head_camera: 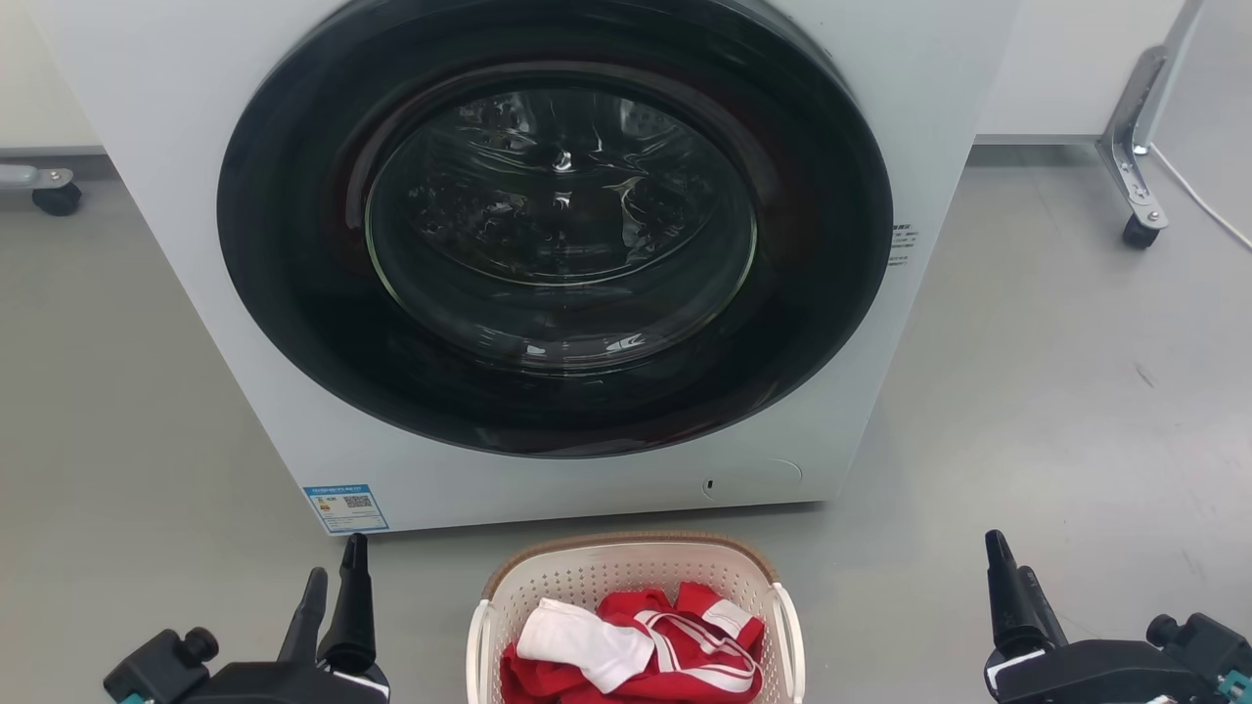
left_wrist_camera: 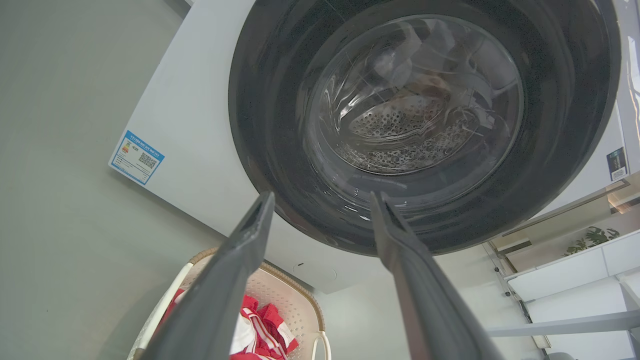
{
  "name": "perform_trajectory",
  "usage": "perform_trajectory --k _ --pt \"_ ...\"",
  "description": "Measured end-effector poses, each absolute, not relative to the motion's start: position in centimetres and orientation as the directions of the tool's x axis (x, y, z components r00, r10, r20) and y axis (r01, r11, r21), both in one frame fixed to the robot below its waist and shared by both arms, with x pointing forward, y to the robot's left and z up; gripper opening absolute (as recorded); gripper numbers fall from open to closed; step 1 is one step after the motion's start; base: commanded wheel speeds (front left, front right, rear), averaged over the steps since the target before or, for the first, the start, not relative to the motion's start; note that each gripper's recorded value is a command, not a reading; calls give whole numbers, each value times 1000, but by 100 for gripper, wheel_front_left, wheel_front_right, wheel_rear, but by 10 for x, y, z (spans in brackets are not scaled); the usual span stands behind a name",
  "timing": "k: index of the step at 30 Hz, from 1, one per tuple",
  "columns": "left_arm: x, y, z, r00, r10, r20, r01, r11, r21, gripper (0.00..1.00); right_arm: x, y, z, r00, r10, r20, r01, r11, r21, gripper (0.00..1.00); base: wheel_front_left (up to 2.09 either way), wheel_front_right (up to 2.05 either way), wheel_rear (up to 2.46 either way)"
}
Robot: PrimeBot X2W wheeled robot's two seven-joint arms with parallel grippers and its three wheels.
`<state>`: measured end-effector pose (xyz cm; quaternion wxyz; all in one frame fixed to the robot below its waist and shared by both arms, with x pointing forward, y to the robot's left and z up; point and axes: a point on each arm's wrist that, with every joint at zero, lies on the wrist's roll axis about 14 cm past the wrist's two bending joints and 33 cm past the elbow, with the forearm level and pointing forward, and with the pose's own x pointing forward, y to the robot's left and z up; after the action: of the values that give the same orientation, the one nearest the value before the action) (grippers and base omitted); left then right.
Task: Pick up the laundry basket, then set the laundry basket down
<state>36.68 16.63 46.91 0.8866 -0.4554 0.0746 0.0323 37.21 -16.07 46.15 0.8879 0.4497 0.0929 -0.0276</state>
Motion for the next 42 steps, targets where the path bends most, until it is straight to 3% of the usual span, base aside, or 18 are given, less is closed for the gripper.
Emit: perform_trajectory --k 20,42 --pt "366 161 480 995 -2 -100 -49 862 -505 100 375 -147 474 991 40 -129 40 825 564 100 0 0 0" --pt "360 154 493 1000 -3 -4 2 981 -196 100 378 -134 495 999 54 -9 -49 958 283 100 0 0 0"
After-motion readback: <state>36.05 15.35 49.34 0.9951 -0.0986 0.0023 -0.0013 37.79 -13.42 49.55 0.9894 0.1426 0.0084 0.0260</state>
